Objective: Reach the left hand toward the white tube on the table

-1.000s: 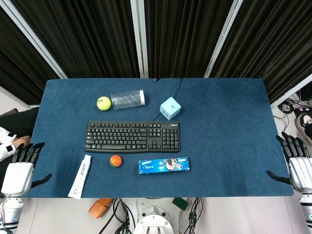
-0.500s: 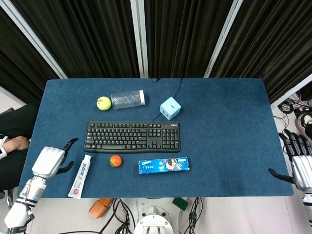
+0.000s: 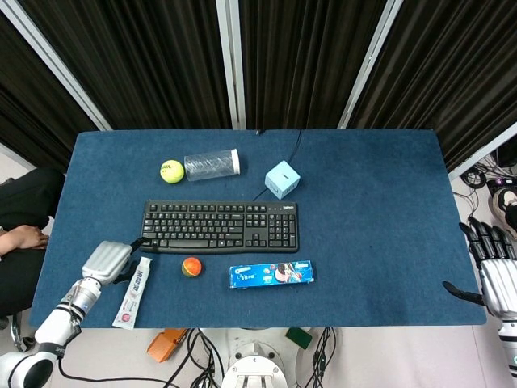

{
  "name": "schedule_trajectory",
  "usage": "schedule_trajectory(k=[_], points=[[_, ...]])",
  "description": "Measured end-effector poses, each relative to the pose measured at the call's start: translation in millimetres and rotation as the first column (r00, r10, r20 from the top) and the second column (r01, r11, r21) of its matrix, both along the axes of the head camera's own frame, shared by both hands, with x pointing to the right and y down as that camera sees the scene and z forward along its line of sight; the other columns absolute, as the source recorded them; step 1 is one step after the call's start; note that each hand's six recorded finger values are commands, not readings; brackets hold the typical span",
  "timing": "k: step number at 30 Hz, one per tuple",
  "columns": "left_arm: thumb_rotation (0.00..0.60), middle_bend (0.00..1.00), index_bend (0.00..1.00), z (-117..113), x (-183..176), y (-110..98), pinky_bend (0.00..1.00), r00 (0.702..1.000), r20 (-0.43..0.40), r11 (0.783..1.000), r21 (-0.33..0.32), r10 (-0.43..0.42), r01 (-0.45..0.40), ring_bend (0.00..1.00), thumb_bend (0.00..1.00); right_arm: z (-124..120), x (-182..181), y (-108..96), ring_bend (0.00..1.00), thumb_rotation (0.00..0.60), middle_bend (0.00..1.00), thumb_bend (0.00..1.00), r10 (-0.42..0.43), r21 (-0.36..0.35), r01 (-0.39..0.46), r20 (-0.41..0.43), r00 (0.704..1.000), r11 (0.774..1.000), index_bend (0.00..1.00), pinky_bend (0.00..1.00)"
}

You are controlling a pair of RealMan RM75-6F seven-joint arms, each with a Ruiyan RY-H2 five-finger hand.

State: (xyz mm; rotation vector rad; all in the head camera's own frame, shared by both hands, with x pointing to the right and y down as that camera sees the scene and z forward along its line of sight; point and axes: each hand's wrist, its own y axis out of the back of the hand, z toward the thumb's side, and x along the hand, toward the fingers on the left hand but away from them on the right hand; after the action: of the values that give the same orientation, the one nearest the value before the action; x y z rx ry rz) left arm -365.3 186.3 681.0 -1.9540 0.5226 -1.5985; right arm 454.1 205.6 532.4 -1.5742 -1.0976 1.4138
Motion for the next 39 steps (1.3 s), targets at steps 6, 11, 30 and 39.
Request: schedule_trajectory(k=[6, 11, 30, 39], points=[[0.6, 0.98, 0.19, 7, 7, 1, 0.94, 1.0, -0.004, 1.0, -0.019, 0.021, -0.021, 0.98, 0.59, 2, 0, 0, 0.0, 0.6, 0.0, 0.08, 0.003, -0.004, -0.003, -0.002, 1.0, 1.0, 0.0, 0.0], [0.6, 0.98, 0.19, 12, 9, 0, 0.94, 1.0, 0.003, 0.999, -0.035, 0.027, -0.027, 0.98, 0.59, 1, 2, 1, 0.0, 0.6, 0.0, 0.08, 0.007, -0.004, -0.007, -0.003, 1.0, 1.0, 0.0, 0.0], [0.6, 0.96, 0.19, 5, 9, -5, 0.93, 1.0, 0.016, 1.0, 0.001, 0.015, -0.015, 0.96, 0.59, 3, 7, 3, 0.0, 0.6, 0.0, 0.08, 0.024, -0.007, -0.024, -0.004, 1.0, 1.0, 0.0, 0.0], [0.6, 0.38, 0.16, -46, -14, -23, 0.29, 0.995, -0.033, 0.955, 0.279, -0.096, 0.101, 0.36, 0.23, 3, 12, 5, 0.0, 0.6, 0.0, 0.08, 0.033, -0.007, -0.033, 0.0, 0.999, 0.999, 0.0, 0.0]])
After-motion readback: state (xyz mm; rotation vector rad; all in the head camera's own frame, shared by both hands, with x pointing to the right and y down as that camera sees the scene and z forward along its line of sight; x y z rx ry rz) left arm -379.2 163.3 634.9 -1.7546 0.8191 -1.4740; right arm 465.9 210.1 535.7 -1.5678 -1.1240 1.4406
